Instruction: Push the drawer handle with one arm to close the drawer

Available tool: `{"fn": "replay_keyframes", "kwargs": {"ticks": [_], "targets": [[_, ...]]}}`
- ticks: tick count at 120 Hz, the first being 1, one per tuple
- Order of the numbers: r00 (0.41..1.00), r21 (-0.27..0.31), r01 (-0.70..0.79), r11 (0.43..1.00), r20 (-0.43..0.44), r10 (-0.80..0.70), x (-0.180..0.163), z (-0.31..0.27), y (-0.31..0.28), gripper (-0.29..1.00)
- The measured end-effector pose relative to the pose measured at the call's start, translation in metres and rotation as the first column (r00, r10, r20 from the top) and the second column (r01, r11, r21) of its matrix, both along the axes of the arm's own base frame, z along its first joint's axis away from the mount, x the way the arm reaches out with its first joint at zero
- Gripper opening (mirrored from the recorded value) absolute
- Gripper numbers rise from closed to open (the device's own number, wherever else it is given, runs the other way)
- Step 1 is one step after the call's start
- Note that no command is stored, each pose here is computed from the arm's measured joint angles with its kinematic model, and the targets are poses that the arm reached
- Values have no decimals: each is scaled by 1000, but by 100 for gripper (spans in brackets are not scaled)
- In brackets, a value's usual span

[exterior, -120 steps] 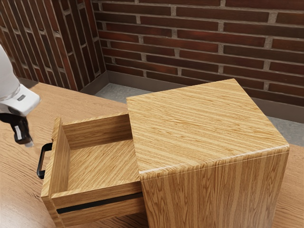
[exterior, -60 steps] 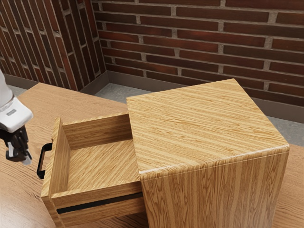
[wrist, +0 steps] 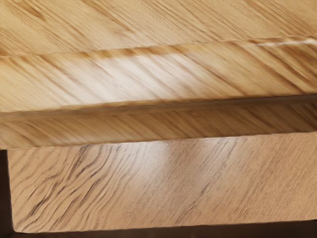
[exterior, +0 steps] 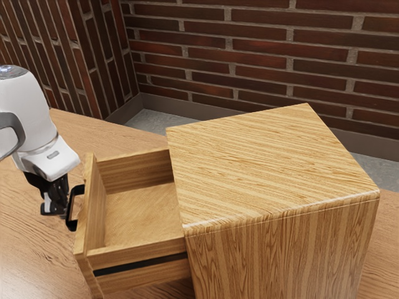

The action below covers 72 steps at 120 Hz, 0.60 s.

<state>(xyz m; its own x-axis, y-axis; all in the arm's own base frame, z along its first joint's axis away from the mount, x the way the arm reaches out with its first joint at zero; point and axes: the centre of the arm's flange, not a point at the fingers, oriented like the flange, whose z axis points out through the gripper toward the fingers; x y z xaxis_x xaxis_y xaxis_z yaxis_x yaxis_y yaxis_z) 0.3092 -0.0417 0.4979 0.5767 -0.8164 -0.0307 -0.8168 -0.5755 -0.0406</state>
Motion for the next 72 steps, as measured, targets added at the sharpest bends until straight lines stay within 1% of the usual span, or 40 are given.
{"fn": "replay_keyframes", "kwargs": {"ticks": [24,72], "targets": [[999,1,28,1000,20,-28,21,4,-21,-8],[998,-37,62,997,27,-61,62,-1,-64,-9]]}}
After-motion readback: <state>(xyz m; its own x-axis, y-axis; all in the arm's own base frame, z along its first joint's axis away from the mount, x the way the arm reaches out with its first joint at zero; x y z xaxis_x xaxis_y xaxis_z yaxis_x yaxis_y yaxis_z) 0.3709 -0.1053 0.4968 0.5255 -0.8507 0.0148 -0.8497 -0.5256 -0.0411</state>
